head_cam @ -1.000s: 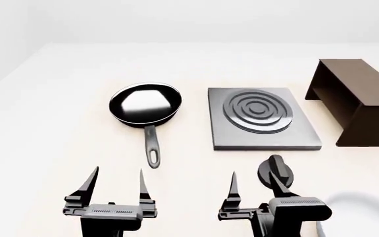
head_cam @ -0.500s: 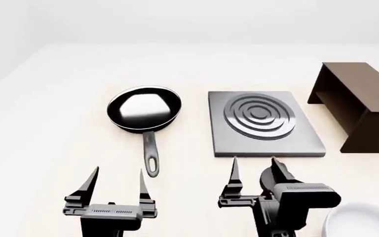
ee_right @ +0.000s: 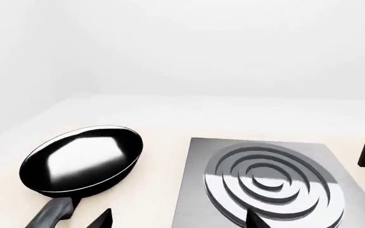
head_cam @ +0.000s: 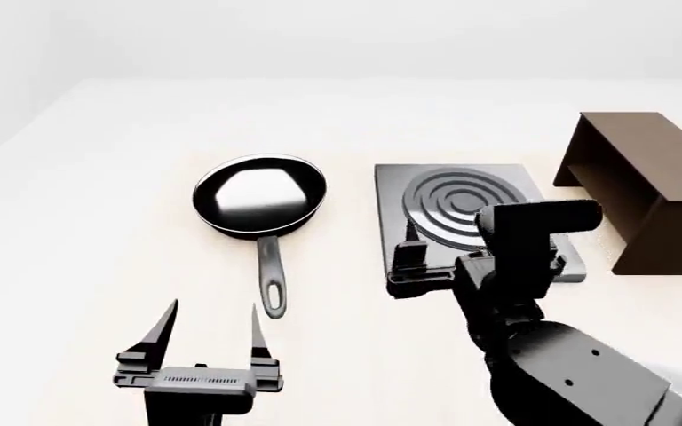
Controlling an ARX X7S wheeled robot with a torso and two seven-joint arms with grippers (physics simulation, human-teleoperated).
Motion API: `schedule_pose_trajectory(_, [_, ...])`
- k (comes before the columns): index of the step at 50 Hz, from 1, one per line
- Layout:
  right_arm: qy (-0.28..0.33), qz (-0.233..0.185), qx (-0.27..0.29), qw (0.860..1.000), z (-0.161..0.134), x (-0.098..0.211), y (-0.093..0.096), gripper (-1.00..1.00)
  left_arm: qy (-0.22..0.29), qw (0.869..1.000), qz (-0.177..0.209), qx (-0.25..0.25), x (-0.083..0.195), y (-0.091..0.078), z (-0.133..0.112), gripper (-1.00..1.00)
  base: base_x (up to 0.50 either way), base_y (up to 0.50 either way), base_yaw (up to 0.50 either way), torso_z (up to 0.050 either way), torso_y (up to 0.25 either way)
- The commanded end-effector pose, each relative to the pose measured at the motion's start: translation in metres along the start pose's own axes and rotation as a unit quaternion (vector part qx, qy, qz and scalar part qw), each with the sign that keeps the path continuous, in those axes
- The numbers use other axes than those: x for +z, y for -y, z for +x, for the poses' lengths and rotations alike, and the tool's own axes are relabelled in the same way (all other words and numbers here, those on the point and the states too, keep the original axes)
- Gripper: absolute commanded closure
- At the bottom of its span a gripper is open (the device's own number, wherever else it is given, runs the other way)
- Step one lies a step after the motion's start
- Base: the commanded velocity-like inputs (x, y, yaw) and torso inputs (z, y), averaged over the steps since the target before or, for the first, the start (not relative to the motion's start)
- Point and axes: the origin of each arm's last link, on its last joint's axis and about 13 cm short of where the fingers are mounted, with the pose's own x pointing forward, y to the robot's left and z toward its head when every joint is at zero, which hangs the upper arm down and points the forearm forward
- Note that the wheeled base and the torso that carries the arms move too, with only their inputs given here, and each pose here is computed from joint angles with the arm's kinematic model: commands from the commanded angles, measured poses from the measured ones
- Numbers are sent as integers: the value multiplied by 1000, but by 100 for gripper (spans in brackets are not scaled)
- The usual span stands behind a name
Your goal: Turn on the stove.
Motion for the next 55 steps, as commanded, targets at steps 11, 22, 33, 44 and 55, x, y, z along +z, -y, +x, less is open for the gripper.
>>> schedule_pose_trajectory(11, [-158,-51,31,986,19,51,16,-100,-2,1000,-4,-1,0,0,0,-100,0,0,0,0,0])
schedule_pose_trajectory(22, [-236,-62,36,969,18,38,17,-100,-2,1000,-9,-2,0,0,0,-100,0,0,0,0,0])
schedule_pose_trajectory(33, [-285,-45,44,957,15,29,17,-100,-1,1000,-12,-2,0,0,0,-100,0,0,0,0,0])
schedule_pose_trajectory(44, [-295,-56,53,952,13,19,22,-100,-4,1000,-13,-2,0,0,0,-100,0,0,0,0,0])
schedule_pose_trajectory(55, [-330,-42,52,942,1,13,27,-100,-8,1000,-17,-3,1,0,0,-100,0,0,0,0,0])
